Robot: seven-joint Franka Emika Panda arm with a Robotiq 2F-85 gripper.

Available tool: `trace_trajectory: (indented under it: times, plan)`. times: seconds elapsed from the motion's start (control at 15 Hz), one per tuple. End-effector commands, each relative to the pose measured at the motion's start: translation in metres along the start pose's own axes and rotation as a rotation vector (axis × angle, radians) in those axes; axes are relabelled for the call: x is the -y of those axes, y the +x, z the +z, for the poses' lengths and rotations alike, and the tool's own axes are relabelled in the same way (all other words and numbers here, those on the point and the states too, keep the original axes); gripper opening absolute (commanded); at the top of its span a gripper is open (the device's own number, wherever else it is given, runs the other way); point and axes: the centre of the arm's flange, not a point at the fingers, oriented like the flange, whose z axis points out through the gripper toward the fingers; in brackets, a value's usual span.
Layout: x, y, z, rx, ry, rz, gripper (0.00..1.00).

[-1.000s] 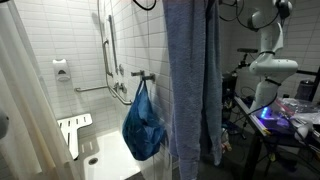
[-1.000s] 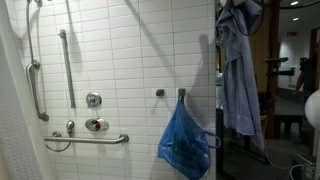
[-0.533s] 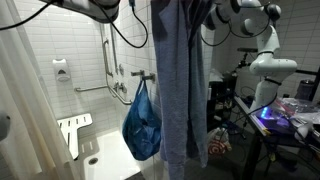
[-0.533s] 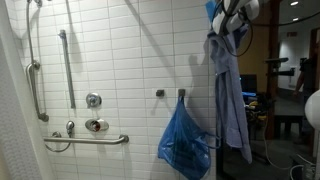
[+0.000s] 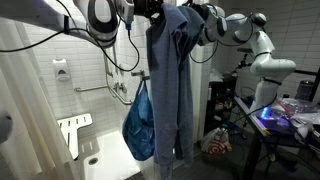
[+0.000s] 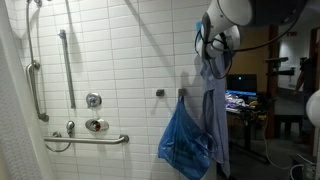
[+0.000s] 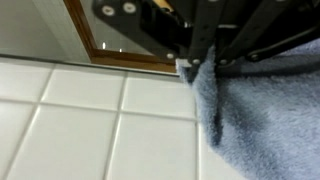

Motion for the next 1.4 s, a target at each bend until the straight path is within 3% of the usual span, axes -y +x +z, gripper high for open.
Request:
trace_trajectory:
  times: [0.0, 0.4, 0.67, 1.33]
  plan:
    - [-0.007, -0.018, -0.005, -0.030, 0.021, 0.032, 0.01]
    - [-0.011, -0.039, -0.004, -0.036, -0.026, 0.159, 0.01]
    - [-0.016, -0.049, 0.006, -0.073, -0.098, 0.204, 0.01]
    - [-0.010, -0.042, 0.036, -0.205, -0.274, 0.330, 0.01]
